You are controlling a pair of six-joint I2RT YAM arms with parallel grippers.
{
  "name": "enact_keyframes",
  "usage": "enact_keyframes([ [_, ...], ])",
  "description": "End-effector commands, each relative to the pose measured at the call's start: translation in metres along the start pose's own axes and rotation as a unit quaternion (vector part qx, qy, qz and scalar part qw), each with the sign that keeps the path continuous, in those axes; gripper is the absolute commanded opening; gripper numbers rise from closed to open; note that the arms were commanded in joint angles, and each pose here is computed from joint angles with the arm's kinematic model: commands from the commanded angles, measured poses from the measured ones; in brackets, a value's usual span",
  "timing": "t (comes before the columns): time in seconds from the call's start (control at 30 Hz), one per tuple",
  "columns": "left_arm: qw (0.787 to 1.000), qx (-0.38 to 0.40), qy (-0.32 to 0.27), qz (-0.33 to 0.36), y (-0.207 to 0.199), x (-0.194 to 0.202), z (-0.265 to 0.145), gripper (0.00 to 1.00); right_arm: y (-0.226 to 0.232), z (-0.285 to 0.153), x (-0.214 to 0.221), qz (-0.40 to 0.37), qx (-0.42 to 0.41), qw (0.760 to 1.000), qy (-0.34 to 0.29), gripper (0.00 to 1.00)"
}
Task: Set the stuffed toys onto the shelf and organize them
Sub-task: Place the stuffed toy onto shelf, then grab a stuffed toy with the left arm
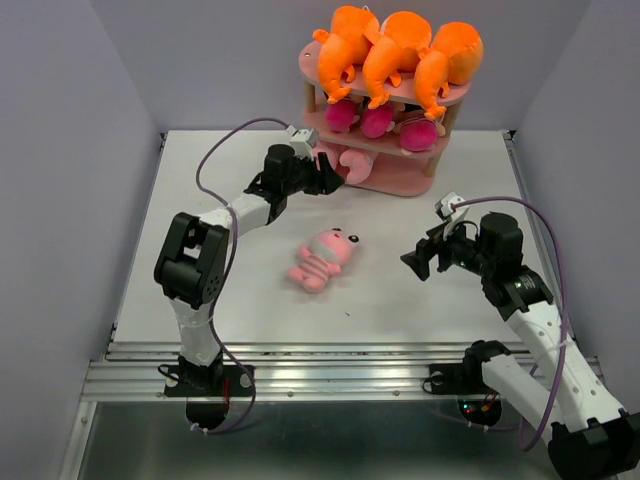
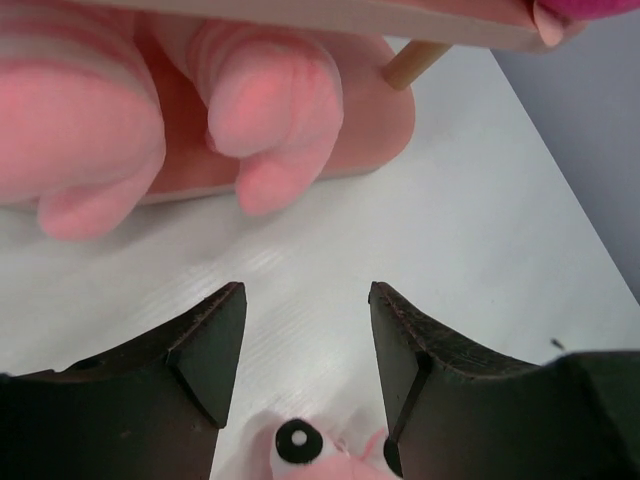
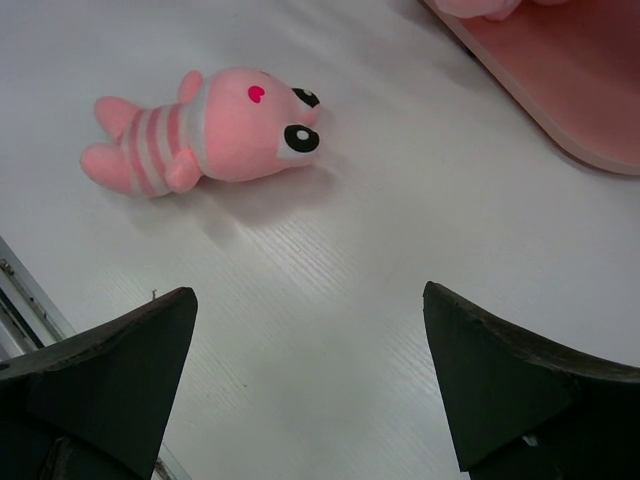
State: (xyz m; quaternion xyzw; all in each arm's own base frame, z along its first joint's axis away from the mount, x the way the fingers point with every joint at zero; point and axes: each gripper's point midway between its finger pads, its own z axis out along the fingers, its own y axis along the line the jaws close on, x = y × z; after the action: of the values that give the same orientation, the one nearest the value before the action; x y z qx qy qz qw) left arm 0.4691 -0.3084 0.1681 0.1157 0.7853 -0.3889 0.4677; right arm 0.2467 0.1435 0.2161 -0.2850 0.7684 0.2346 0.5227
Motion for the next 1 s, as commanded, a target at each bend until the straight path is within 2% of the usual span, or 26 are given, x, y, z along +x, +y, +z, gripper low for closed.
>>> enact_keyframes([
  [0.0, 0.999, -0.005, -0.040, 0.034, -0.010, -0.022, -0.034, 0.63, 0.011, -0.003, -0.009, -0.050, -0.037, 0.998, -0.028, 1.00],
  [0.03, 0.998, -0.005, -0.049, 0.045, -0.017, -0.029, -0.047, 0.63, 0.013, -0.003, -0.006, -0.063, -0.045, 0.997, -0.026, 1.00],
  [0.1, 0.998, -0.022, -0.034, 0.051, -0.012, -0.017, -0.061, 0.63, 0.019, -0.004, -0.001, -0.071, -0.065, 0.995, -0.018, 1.00],
  [0.2, 0.996, -0.044, -0.014, 0.070, -0.016, -0.001, -0.096, 0.63, 0.045, -0.004, 0.016, -0.105, -0.155, 0.982, -0.011, 1.00],
  [0.23, 0.993, -0.097, 0.004, 0.068, -0.012, 0.027, -0.144, 0.63, 0.082, -0.018, 0.035, -0.124, -0.273, 0.954, -0.006, 1.00],
  [0.3, 0.993, -0.103, 0.002, 0.059, -0.018, 0.029, -0.161, 0.63, 0.085, -0.019, 0.035, -0.134, -0.285, 0.949, -0.012, 1.00],
  [0.4, 0.990, -0.136, 0.025, 0.005, -0.008, 0.078, -0.193, 0.63, 0.082, -0.017, 0.035, -0.134, -0.275, 0.952, -0.012, 1.00],
  [0.5, 0.991, -0.132, 0.003, -0.033, -0.018, 0.092, -0.212, 0.63, 0.078, -0.014, 0.038, -0.131, -0.267, 0.955, -0.006, 1.00],
  [0.53, 0.989, -0.140, 0.012, -0.050, -0.013, 0.111, -0.217, 0.63, 0.078, -0.013, 0.039, -0.128, -0.267, 0.955, -0.003, 1.00],
  [0.6, 0.989, -0.126, -0.011, -0.080, -0.021, 0.114, -0.222, 0.63, 0.075, -0.011, 0.041, -0.125, -0.262, 0.957, 0.001, 1.00],
  [0.7, 0.987, -0.125, -0.011, -0.101, -0.024, 0.130, -0.222, 0.64, 0.073, -0.009, 0.042, -0.124, -0.257, 0.958, 0.004, 1.00],
  [0.83, 0.980, -0.135, 0.003, -0.149, -0.024, 0.148, -0.213, 0.65, 0.070, -0.006, 0.045, -0.121, -0.252, 0.960, 0.009, 1.00],
  [0.97, 0.978, -0.113, 0.017, -0.173, -0.031, 0.164, -0.198, 0.65, 0.069, -0.004, 0.048, -0.118, -0.250, 0.961, 0.015, 1.00],
])
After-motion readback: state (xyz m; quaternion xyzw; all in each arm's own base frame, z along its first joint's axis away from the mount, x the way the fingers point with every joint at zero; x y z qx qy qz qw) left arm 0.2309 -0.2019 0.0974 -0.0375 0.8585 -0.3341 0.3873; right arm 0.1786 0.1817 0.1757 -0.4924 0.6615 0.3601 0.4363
